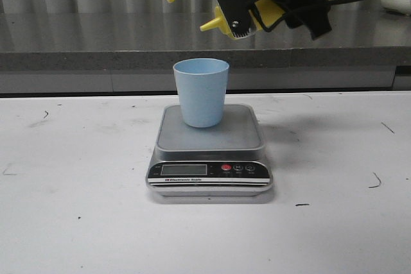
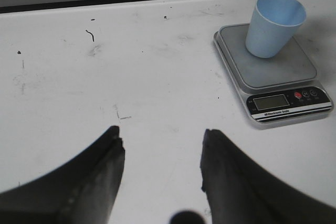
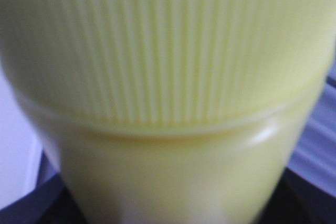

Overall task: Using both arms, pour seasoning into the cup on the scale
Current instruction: 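Lift the bottle and tilt its nozzle down over the cup, then tilt the bottle back upright with the right gripper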

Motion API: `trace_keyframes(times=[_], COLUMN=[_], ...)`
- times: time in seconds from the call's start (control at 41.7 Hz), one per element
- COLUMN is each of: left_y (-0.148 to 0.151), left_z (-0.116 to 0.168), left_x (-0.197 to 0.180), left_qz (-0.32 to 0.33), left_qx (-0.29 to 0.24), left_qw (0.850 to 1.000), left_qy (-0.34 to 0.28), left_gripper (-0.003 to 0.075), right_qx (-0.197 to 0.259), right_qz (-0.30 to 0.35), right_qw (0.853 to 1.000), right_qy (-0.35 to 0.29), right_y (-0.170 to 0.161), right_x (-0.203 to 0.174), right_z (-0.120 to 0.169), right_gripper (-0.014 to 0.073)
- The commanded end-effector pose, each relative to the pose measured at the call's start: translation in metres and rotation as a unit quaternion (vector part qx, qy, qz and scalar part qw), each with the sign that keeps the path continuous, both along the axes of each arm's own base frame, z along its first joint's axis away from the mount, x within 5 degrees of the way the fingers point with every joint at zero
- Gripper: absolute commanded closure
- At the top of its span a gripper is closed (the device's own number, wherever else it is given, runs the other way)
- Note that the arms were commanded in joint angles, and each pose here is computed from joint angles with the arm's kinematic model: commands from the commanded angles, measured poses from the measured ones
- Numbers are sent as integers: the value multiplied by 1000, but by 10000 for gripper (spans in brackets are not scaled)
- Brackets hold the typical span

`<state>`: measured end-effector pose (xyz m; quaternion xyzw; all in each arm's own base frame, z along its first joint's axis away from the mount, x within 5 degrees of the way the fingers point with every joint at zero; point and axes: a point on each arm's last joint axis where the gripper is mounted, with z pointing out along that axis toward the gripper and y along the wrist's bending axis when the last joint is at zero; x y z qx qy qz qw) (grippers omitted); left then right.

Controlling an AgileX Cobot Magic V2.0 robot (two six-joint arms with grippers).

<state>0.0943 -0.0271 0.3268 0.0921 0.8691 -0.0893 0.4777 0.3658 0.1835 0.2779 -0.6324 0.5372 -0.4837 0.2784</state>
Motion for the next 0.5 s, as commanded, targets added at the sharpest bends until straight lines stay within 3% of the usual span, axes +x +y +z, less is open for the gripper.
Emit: trace_keyframes(times=[0.0,0.072,0.216,0.36,0.479], left_y=[-1,-1,-1,-1,-1], left_z=[15,15,15,15,15], left_x=[2,2,2,2,2], left_qz=[1,1,1,1,1], left_qx=[-17,-17,-17,-17,-17], left_qw=[999,999,999,999,999], left_qy=[-51,-51,-51,-51,-51], left_gripper=[388,388,388,388,388], right_qx=[81,154,282,401,506], right_qz=[-42,-72,-123,-164,-176], right_qw=[994,984,950,900,844], right_qy=[-54,-51,-48,-45,-37], right_y=[-8,-9,-14,-29,-44], right_x=[-5,-8,-18,-32,-42], right_z=[35,35,45,68,89], right_gripper=[235,235,235,235,235])
